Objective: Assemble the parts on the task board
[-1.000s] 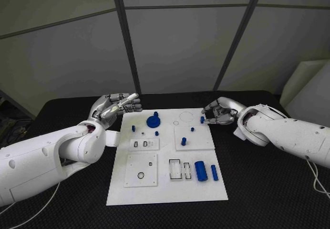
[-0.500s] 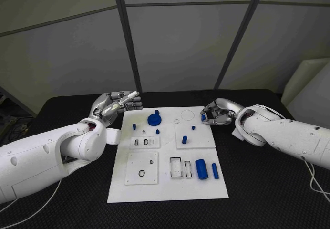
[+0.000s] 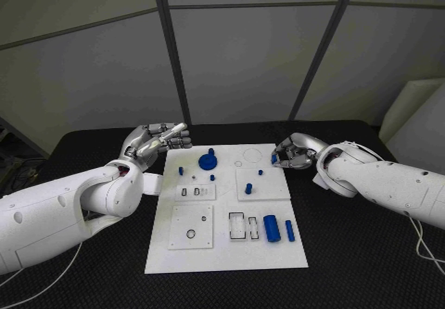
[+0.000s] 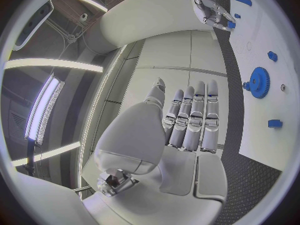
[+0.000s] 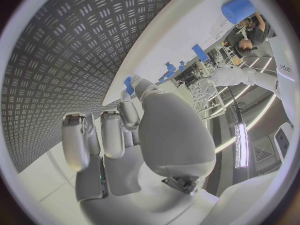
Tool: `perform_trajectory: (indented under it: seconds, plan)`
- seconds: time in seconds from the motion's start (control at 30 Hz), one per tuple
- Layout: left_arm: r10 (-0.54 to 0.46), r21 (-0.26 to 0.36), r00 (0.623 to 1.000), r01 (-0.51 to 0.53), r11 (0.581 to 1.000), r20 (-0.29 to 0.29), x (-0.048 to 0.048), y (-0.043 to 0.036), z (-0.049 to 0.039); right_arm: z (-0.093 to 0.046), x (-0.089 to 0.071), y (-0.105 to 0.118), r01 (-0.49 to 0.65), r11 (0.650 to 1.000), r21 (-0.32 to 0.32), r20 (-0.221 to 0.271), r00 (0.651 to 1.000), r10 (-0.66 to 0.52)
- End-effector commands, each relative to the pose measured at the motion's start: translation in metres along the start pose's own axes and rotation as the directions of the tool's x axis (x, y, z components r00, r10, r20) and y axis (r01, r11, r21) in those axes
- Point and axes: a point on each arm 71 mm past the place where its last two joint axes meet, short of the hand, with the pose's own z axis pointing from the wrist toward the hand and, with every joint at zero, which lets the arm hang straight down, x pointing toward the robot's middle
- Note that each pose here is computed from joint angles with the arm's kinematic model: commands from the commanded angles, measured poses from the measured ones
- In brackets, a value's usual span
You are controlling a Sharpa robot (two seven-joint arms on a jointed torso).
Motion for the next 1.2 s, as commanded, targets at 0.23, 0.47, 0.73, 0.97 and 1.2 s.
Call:
perform_trajectory:
  seconds: [0.23, 0.47, 0.73, 0.97, 1.2]
  plan:
    - [-0.002, 0.0, 1.0, 0.002, 1.0, -0.005, 0.0006, -0.0007, 0.0002, 0.0006, -0.0012, -0.0002, 0.006, 1.0, 0.015, 0.007, 1.0, -0.007]
    - [-0.002, -0.002, 1.0, 0.002, 1.0, -0.004, 0.0005, -0.0005, 0.0002, 0.0014, -0.0004, 0.0019, 0.005, 1.0, 0.013, 0.009, 1.0, -0.005]
    - [0.0, -0.004, 1.0, 0.0, 1.0, -0.001, -0.0001, -0.0003, 0.0002, 0.0025, 0.0005, 0.0039, 0.004, 1.0, 0.009, 0.01, 1.0, -0.004]
    - [0.0, -0.007, 1.0, 0.0, 1.0, 0.0, -0.0004, -0.0002, 0.0002, 0.003, 0.0005, 0.0036, 0.001, 1.0, 0.01, 0.009, 1.0, -0.001]
    - [0.0, -0.009, 1.0, 0.0, 1.0, -0.001, -0.0004, -0.0001, 0.0002, 0.0038, 0.0012, 0.0052, -0.001, 1.0, 0.006, 0.009, 1.0, 0.001]
